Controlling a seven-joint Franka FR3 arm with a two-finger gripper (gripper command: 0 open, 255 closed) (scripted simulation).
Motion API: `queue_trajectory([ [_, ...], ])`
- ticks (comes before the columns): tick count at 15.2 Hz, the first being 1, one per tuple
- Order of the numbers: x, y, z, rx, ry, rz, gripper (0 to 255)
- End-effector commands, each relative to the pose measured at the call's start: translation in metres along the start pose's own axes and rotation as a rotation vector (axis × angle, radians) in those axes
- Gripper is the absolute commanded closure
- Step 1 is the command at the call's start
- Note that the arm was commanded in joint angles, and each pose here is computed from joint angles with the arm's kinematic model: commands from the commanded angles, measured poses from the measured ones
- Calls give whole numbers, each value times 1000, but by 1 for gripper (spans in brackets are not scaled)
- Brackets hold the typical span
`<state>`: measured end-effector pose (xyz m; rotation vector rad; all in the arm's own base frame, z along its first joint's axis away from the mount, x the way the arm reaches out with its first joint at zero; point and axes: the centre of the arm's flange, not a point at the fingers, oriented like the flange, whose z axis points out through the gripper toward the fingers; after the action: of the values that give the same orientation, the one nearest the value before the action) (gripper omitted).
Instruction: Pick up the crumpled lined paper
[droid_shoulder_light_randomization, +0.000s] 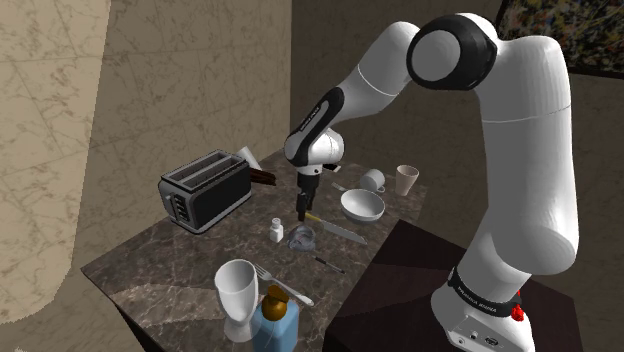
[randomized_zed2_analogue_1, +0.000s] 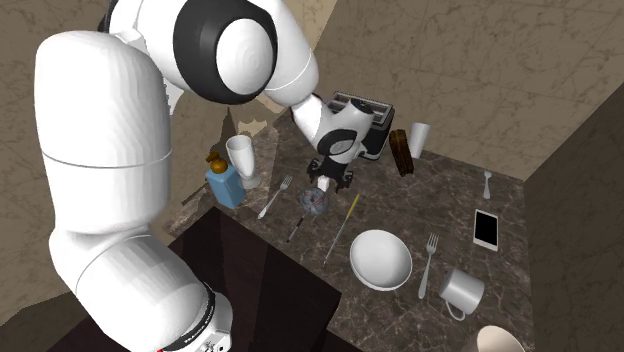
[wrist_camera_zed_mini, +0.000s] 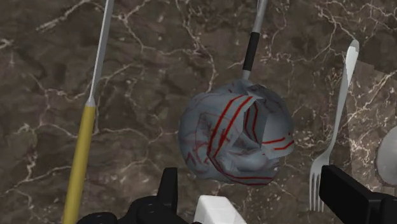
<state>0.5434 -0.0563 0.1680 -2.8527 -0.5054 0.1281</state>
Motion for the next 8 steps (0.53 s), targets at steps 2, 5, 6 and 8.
queue_trajectory([
  [2,2,6,17,1,-1,-1,0],
  [5,2,10,32,1,-1,-1,0],
  [6,3,12,40,1,-1,-1,0],
  [8,3,12,40,1,-1,-1,0],
])
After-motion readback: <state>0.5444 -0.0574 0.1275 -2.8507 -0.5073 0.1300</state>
